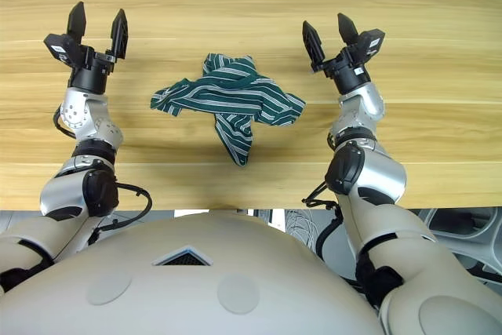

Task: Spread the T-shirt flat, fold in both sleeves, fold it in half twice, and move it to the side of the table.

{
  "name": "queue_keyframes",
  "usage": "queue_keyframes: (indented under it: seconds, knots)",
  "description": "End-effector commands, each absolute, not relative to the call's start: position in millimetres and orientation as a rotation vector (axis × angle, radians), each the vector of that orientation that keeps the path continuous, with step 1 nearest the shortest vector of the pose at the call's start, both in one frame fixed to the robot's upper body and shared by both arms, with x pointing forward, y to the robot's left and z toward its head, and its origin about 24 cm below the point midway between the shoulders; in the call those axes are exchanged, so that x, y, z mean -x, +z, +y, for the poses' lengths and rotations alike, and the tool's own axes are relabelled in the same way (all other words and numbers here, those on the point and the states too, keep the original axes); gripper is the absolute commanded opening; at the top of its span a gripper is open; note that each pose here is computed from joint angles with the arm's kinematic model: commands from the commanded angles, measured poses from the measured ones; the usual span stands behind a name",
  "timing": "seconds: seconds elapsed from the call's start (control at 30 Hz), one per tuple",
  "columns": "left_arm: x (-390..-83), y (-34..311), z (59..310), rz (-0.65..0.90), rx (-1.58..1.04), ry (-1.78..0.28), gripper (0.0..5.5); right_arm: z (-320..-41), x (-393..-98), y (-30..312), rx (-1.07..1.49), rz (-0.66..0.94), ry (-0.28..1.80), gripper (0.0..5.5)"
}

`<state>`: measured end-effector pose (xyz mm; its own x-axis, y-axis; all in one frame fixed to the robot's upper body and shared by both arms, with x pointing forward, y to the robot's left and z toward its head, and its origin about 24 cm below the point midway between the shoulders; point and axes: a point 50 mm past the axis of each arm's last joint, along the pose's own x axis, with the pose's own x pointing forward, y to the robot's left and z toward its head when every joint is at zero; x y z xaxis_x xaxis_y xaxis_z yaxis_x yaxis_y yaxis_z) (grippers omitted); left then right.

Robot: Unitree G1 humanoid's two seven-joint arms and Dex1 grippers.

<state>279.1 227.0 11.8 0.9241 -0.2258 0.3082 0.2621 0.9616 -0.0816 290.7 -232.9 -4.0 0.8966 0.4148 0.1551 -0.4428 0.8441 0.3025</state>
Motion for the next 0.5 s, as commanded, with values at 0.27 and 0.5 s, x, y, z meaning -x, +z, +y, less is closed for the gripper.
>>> queue_keyframes:
  seconds: [0.27,0.5]
  knots:
    - [-275.5,10.4,224.3,-0.291,0.094,-0.331,4.63,-228.8,-286.3,-5.3,-0.339,-0.08,0.558,5.4]
    - [-249.3,1.0,224.7,-0.244,0.091,-0.615,4.63,-229.9,-253.8,-22.8,-0.279,0.088,0.913,5.4]
